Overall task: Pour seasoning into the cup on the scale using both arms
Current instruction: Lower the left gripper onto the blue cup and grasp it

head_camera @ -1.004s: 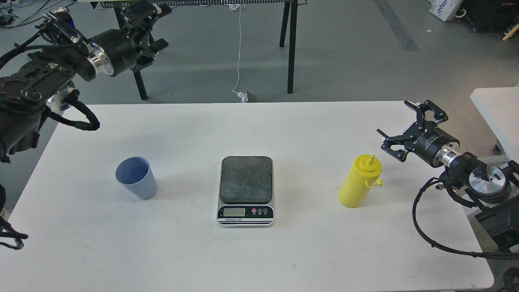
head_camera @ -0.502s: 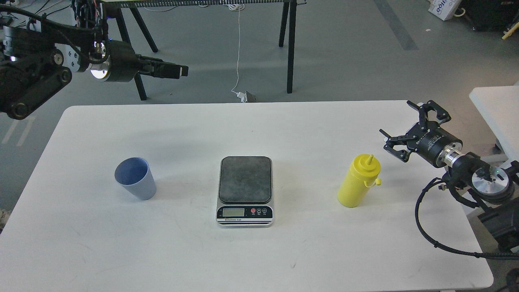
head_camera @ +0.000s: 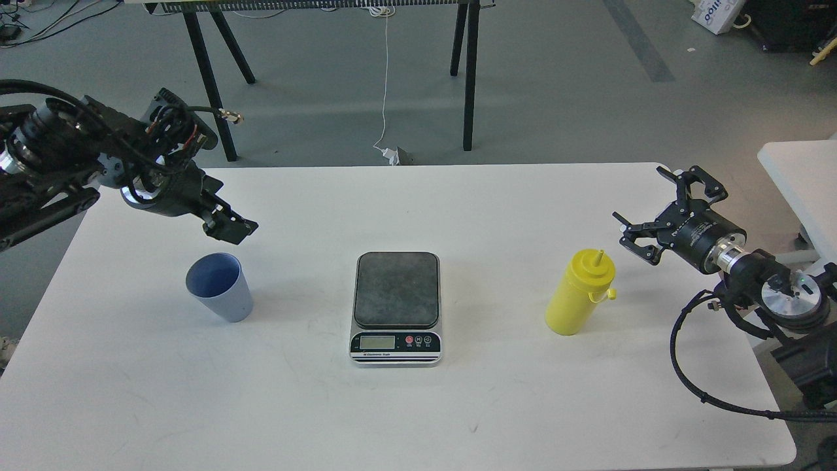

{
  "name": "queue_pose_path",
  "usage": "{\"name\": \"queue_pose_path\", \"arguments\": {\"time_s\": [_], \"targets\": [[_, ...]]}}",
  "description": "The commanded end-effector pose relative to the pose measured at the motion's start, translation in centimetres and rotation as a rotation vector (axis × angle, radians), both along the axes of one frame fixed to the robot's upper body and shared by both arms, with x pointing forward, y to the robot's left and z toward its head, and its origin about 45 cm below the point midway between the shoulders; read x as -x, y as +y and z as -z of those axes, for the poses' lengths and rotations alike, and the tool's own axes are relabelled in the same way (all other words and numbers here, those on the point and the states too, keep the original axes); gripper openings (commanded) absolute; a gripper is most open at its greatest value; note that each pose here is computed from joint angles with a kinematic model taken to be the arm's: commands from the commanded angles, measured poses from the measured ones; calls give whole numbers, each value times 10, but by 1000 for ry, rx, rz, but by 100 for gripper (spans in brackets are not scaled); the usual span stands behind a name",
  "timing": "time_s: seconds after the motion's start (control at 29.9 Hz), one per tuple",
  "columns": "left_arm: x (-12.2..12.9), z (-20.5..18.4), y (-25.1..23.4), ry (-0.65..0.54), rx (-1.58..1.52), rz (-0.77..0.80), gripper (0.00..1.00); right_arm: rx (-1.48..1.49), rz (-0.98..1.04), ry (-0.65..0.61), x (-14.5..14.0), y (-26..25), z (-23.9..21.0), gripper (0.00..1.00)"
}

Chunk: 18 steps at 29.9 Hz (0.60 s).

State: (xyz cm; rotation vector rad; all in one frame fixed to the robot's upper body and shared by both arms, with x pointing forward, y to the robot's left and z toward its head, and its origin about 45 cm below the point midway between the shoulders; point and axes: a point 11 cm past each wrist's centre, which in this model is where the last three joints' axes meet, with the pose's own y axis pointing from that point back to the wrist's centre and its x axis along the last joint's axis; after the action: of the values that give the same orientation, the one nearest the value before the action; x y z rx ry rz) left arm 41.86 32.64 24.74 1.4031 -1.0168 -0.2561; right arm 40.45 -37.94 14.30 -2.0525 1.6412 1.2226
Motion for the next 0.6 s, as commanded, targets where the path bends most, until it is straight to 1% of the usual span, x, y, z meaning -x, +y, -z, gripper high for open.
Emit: {"name": "queue_pose_path", "arguments": {"time_s": [0.0,0.17,0.57], "targets": [[9,14,15,37,-52,-10,99,-2,-1,2,0,1,1,100],[19,31,25,72,-84,-12,99,-2,-1,2,0,1,1,100],[24,43,34,95,-94,-36,98,-2,-1,2,0,1,1,100]]}}
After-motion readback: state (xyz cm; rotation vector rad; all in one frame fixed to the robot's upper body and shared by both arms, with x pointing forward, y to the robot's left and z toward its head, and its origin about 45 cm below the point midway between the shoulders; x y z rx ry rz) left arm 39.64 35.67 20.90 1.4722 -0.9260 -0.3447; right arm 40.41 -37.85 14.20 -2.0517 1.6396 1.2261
